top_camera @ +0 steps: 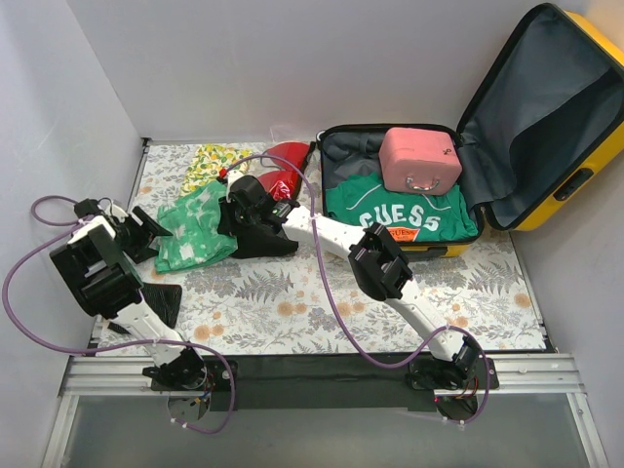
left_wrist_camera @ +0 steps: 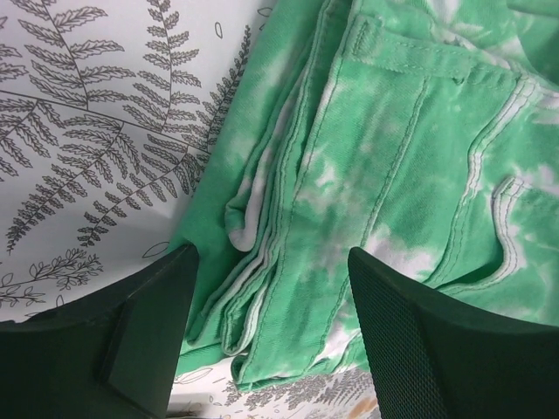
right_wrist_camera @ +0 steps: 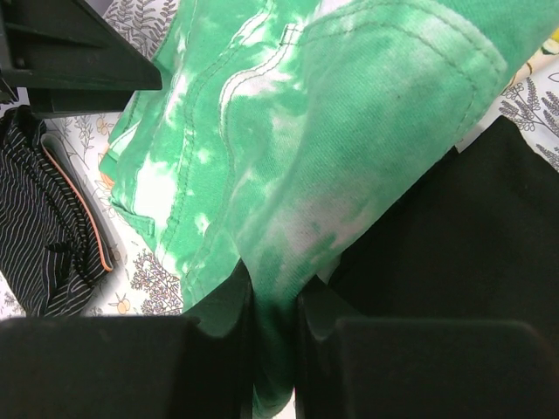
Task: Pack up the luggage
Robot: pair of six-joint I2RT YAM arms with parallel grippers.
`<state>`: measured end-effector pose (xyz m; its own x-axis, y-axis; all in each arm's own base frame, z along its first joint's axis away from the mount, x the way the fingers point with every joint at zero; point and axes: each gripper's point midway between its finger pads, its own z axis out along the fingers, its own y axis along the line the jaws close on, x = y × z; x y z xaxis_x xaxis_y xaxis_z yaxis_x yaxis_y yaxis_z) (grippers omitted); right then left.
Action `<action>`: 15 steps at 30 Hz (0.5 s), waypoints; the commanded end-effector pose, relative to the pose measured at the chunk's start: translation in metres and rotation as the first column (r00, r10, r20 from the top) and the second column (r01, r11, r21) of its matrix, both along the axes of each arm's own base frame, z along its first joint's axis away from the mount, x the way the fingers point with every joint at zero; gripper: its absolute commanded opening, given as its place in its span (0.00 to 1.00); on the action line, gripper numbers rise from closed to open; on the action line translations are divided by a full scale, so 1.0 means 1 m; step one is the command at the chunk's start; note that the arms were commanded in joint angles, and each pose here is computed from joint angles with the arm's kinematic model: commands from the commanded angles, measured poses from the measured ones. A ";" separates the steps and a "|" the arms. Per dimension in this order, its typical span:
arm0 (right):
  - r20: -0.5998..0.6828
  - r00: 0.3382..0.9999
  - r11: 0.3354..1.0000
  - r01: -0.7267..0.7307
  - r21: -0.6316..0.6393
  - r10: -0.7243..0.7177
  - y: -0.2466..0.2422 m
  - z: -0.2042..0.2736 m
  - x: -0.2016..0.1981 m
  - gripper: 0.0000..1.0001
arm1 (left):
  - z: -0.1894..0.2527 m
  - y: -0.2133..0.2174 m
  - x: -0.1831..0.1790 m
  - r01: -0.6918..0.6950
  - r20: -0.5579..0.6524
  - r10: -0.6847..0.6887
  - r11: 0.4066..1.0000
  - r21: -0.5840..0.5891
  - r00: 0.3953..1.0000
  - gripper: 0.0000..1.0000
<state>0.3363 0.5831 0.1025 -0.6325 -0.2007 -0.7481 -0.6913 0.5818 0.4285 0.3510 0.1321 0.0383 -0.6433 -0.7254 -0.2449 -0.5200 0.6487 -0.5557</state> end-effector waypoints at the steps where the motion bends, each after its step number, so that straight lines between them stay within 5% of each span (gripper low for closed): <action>1: 0.119 0.993 0.995 0.008 0.102 -0.020 0.006 0.062 0.014 0.01 | -0.009 0.011 -0.005 0.010 -0.006 -0.009 0.996 0.085 1.000 0.69; 7: 0.117 0.993 0.995 0.001 0.103 -0.013 0.008 0.061 0.013 0.01 | -0.002 0.040 0.000 0.007 -0.001 -0.007 0.973 0.229 1.000 0.69; 15: 0.121 0.993 0.994 -0.005 0.110 -0.008 0.012 0.061 0.012 0.01 | -0.010 0.033 0.005 0.078 0.018 -0.083 0.976 0.203 0.996 0.70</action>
<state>0.3362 0.5831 0.1024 -0.6287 -0.2044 -0.7503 -0.6953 0.5798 0.4247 0.3508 0.1373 0.0360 -0.6853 -0.6593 -0.3094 -0.4665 0.7236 -0.5086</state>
